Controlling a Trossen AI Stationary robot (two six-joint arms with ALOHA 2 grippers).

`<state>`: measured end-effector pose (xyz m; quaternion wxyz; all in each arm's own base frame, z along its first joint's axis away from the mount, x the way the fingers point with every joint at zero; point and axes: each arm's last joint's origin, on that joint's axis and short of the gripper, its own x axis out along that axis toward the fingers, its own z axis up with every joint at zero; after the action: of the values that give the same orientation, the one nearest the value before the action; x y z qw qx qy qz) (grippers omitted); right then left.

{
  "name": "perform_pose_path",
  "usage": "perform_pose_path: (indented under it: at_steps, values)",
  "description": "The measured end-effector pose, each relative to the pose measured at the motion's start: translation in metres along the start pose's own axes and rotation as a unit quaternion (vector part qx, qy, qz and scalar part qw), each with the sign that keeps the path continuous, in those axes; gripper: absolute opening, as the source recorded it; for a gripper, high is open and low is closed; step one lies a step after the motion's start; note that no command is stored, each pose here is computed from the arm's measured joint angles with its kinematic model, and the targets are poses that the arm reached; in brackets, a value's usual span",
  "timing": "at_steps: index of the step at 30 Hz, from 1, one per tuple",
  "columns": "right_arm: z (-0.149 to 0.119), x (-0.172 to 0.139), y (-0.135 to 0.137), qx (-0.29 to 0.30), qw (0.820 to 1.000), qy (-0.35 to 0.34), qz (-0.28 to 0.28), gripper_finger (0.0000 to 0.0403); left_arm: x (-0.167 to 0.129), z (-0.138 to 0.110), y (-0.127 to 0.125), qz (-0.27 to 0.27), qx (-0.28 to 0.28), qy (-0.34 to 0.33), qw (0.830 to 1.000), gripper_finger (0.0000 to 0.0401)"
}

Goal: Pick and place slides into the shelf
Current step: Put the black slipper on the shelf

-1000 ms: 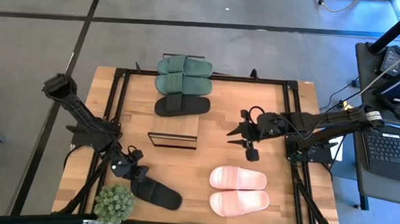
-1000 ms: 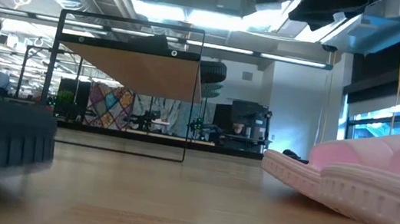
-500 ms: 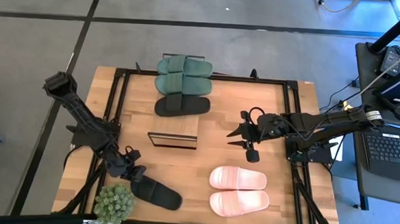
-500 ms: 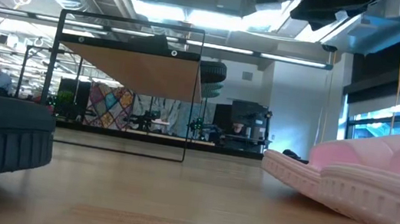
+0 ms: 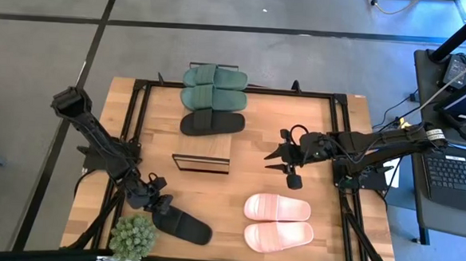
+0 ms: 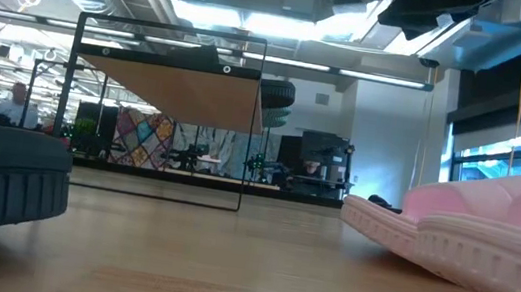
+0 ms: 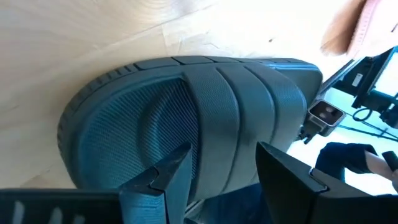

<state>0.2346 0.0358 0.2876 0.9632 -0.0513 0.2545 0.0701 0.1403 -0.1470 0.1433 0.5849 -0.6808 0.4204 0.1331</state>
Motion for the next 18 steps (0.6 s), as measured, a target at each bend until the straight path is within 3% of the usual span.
perform_pose_path:
  at_steps: [10,18]
  values:
    - [0.000,0.000,0.000,-0.001,1.000,0.000,0.000,0.0125,0.012,0.001,-0.003,-0.020,0.026,0.002,0.999,0.0163]
    - [0.000,0.000,0.000,-0.001,1.000,0.000,0.000,0.0125,0.013,0.005,-0.007,-0.030,0.060,-0.003,0.998,0.0103]
